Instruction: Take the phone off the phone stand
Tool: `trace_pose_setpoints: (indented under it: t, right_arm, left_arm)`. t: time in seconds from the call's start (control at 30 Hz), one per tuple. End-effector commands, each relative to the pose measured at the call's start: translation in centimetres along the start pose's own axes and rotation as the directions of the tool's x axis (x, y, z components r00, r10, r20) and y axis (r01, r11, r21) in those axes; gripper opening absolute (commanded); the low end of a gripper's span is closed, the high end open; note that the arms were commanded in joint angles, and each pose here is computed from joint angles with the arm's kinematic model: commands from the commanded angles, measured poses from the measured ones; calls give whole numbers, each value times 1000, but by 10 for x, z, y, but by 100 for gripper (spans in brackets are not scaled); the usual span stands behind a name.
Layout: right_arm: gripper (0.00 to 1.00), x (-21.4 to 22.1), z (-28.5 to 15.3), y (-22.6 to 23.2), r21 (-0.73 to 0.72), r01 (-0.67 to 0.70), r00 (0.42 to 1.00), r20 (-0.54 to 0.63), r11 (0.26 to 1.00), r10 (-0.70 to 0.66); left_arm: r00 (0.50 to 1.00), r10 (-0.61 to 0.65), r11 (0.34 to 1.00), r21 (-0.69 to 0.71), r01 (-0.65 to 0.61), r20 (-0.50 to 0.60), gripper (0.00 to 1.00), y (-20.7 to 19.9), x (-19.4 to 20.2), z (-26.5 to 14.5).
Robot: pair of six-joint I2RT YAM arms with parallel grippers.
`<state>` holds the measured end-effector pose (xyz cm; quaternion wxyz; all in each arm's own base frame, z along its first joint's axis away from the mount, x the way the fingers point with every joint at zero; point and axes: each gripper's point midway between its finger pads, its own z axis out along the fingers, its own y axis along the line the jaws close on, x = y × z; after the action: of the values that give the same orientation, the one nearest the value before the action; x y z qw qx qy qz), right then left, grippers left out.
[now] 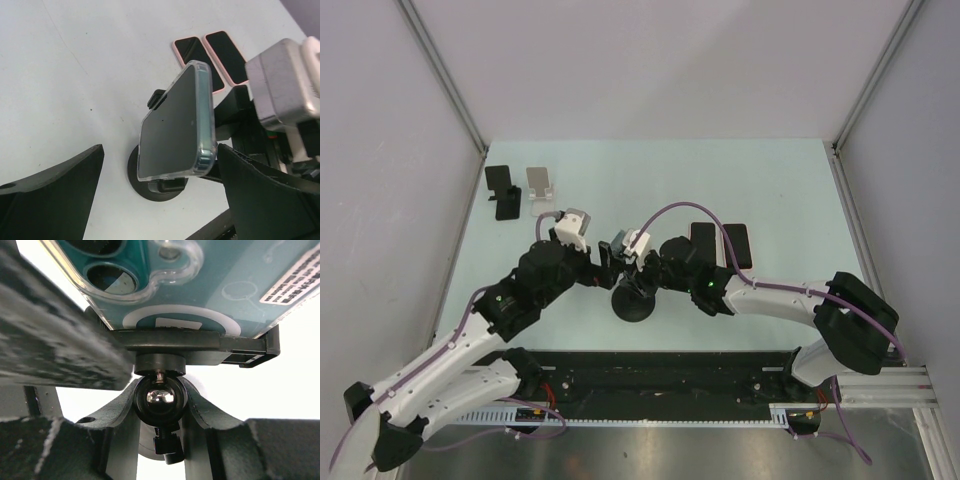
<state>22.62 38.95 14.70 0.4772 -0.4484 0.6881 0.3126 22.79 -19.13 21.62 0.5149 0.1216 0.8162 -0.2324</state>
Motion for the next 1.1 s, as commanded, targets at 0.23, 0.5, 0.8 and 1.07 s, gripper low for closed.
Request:
trace_pose_setpoints:
  t: [0.23,0.5,0.8,1.07]
  right_arm:
    - [0,-30,-1,-4,35,-15,997,74,999,12]
    - [0,-27,1,-2,64,4,998,63,998,-8]
    - [0,-26,3,5,55,1,998,59,998,-4]
    - [0,-25,3,10,44,8,998,56,999,-10]
  left_arm:
    - [996,-31,996,84,24,81,100,-13,-26,-22]
    - [999,-38,998,58,38,2,98,-13,-11,-2]
    - [999,23,1000,-15,-23,34,76,-3,-27,8]
    - [997,54,998,-23,-53,56,55,-4,-38,10]
